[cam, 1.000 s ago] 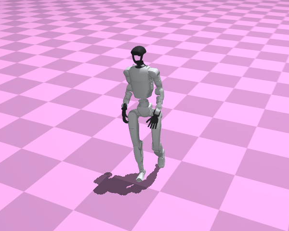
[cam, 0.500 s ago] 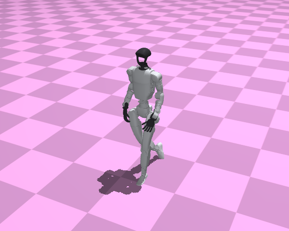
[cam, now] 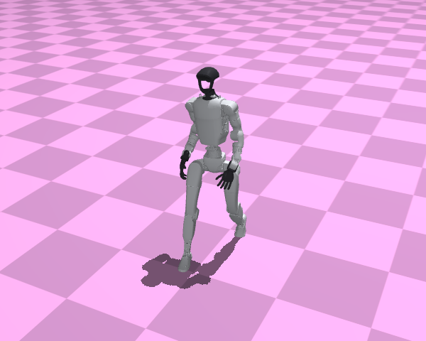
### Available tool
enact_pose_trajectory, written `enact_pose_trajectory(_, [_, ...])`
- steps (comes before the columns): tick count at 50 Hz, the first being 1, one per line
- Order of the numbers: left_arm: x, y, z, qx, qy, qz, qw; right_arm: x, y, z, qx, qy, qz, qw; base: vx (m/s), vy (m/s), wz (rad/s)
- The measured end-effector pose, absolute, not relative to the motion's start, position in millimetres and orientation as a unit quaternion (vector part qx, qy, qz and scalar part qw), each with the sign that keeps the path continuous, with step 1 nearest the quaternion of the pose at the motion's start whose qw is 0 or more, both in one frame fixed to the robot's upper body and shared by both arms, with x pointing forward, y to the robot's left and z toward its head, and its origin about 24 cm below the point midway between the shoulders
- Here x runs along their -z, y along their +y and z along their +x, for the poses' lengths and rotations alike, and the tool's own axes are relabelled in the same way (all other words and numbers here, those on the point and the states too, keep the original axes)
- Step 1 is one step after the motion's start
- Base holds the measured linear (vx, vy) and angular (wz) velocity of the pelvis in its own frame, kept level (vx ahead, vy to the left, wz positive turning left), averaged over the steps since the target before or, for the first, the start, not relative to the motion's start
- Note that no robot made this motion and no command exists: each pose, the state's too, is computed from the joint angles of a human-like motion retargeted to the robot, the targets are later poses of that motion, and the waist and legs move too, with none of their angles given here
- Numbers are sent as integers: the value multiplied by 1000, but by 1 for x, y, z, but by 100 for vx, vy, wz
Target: Walk run
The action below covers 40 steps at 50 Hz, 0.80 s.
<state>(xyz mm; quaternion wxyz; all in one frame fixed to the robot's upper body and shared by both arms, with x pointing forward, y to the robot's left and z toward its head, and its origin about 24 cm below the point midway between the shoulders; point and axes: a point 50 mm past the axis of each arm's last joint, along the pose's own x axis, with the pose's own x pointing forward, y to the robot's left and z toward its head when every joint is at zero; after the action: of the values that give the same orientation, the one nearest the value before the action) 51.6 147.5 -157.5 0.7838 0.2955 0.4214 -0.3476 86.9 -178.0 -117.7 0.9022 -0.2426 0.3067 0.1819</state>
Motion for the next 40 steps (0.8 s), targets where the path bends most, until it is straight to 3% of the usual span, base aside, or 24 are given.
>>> enact_pose_trajectory(3, [156,143,57,335,417,268,801,122,-183,86,-191,331,-232,894,109,-48,49])
enact_pose_trajectory(10, [143,147,87,295,344,314,834,138,-190,71,-317,421,-298,796,85,-31,-18])
enact_pose_trajectory(14, [130,150,101,245,283,334,865,135,-189,71,-300,387,-338,804,90,-21,-57])
enact_pose_trajectory(20, [140,149,91,304,327,353,822,144,-183,57,-329,425,-310,784,96,-17,32])
enact_pose_trajectory(24, [144,146,85,289,359,303,835,149,-180,48,-346,462,-276,769,118,-17,-11])
enact_pose_trajectory(30, [144,153,87,186,378,221,880,148,-180,57,-347,449,-316,761,115,-15,-55])
enact_pose_trajectory(35, [147,156,90,294,397,284,822,139,-190,77,-313,415,-339,784,92,38,153])
enact_pose_trajectory(40, [150,150,80,382,396,342,762,126,-192,84,-217,345,-296,864,75,34,228])
